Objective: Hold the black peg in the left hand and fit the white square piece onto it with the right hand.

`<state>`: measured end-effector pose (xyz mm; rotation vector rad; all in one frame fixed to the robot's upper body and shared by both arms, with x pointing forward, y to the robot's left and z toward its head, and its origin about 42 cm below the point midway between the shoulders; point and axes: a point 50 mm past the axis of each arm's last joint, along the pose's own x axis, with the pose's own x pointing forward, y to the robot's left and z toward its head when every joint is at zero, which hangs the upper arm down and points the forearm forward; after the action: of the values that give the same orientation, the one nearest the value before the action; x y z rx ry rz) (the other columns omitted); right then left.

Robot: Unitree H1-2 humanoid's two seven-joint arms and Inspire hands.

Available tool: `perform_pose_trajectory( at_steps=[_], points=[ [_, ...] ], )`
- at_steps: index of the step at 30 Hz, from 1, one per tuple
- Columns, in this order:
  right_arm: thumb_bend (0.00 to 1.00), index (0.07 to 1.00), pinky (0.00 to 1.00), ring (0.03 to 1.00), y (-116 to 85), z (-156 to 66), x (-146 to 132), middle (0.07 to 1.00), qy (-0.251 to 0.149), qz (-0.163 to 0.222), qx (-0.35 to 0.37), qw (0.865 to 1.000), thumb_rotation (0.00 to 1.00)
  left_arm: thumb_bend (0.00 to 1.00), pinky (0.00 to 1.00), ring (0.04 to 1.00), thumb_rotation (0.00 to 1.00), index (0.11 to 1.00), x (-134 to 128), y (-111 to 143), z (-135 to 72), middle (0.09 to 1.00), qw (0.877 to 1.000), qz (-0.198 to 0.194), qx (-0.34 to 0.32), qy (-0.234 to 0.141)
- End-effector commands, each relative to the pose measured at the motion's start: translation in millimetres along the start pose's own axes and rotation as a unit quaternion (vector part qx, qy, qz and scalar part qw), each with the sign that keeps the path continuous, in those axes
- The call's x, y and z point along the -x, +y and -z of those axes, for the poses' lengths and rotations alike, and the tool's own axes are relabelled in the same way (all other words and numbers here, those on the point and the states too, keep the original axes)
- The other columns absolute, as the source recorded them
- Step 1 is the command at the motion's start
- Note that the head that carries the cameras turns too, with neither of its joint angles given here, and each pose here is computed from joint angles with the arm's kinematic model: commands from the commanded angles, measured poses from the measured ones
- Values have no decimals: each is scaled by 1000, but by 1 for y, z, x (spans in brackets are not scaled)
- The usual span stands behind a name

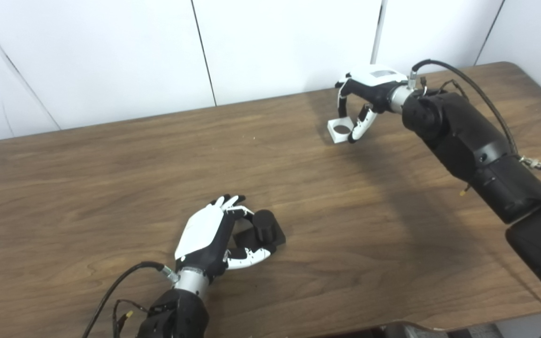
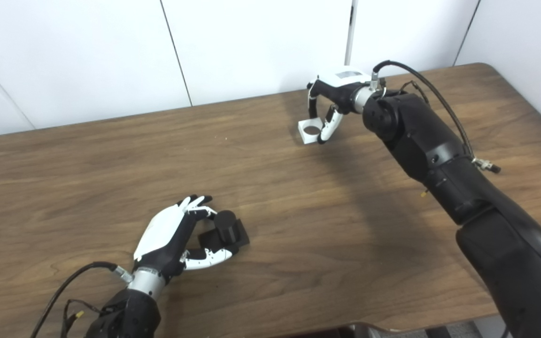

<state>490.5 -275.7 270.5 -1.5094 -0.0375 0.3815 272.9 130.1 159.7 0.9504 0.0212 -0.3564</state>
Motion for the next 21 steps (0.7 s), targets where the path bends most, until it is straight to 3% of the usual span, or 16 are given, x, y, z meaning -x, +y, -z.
perform_pose_trajectory(
  at_steps=[1, 21],
  points=[
    [524, 491, 1000, 1000, -35, -2, 8, 915, -16, 50, 16, 999, 144, 549, 1000, 1000, 333, 640, -4, 3, 3, 943, 1000, 3, -4, 8],
    [525, 490, 1000, 1000, -53, -77, 58, 929, -155, 105, 35, 982, 147, 537, 1000, 1000, 297, 641, -4, 4, 4, 945, 1000, 7, -5, 10]
  ],
)
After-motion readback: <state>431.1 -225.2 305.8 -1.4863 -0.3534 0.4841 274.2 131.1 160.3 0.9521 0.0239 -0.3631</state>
